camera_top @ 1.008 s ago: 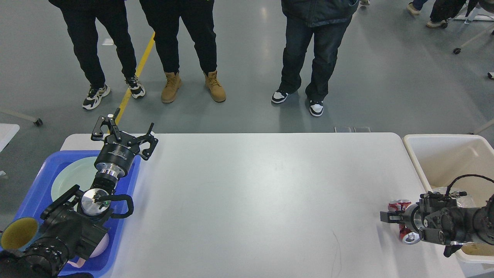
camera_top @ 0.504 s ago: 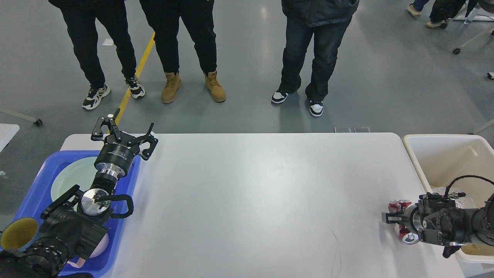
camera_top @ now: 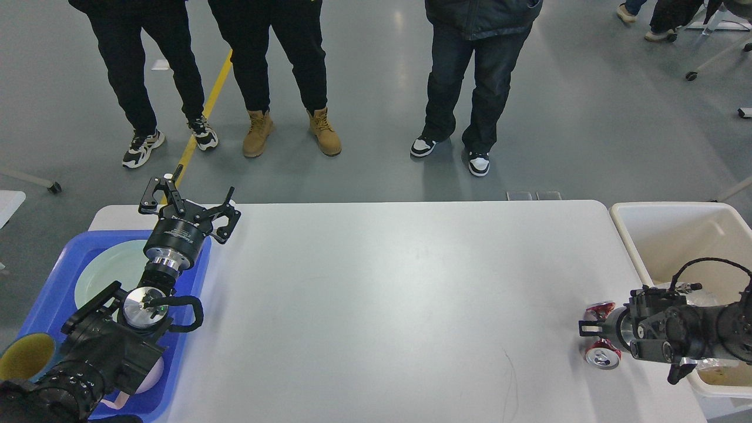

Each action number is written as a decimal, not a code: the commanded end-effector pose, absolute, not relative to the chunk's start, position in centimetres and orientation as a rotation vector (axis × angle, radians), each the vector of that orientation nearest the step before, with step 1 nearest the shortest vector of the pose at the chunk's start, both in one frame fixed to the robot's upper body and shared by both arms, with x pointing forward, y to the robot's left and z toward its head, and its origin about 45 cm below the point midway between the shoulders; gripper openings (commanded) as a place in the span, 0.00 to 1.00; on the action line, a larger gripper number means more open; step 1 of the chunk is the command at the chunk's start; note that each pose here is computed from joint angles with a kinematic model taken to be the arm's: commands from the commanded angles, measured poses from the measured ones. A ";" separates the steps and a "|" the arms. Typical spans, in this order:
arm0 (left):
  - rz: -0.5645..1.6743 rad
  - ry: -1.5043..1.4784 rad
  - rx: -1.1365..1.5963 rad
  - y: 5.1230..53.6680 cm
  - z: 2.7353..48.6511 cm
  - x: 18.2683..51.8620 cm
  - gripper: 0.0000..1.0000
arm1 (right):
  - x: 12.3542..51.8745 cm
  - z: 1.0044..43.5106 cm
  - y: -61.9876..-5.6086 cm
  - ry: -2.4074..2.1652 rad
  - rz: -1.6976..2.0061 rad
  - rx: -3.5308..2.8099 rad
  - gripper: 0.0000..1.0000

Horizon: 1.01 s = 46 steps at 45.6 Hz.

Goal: Tidy desktop
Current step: 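Lift the red can and drop it into the white bin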

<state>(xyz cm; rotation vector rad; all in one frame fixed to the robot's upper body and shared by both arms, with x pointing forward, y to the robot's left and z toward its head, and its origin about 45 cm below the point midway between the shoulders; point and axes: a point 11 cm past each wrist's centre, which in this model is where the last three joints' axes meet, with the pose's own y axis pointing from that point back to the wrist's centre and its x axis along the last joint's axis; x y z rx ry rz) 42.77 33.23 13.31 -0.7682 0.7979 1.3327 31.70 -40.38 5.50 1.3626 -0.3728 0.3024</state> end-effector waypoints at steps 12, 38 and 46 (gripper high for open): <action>1.333 0.798 -0.768 33.2 13.3 42.8 0.96 | 37.8 19.2 -35.8 -0.529 0.416 1.501 0.00; 1.333 0.797 -0.770 33.3 13.3 42.8 0.96 | 42.4 41.2 -32.0 -0.682 0.570 1.618 0.00; 1.333 0.797 -0.770 33.3 13.3 42.8 0.96 | 42.1 43.3 -32.2 -0.694 0.570 1.626 0.00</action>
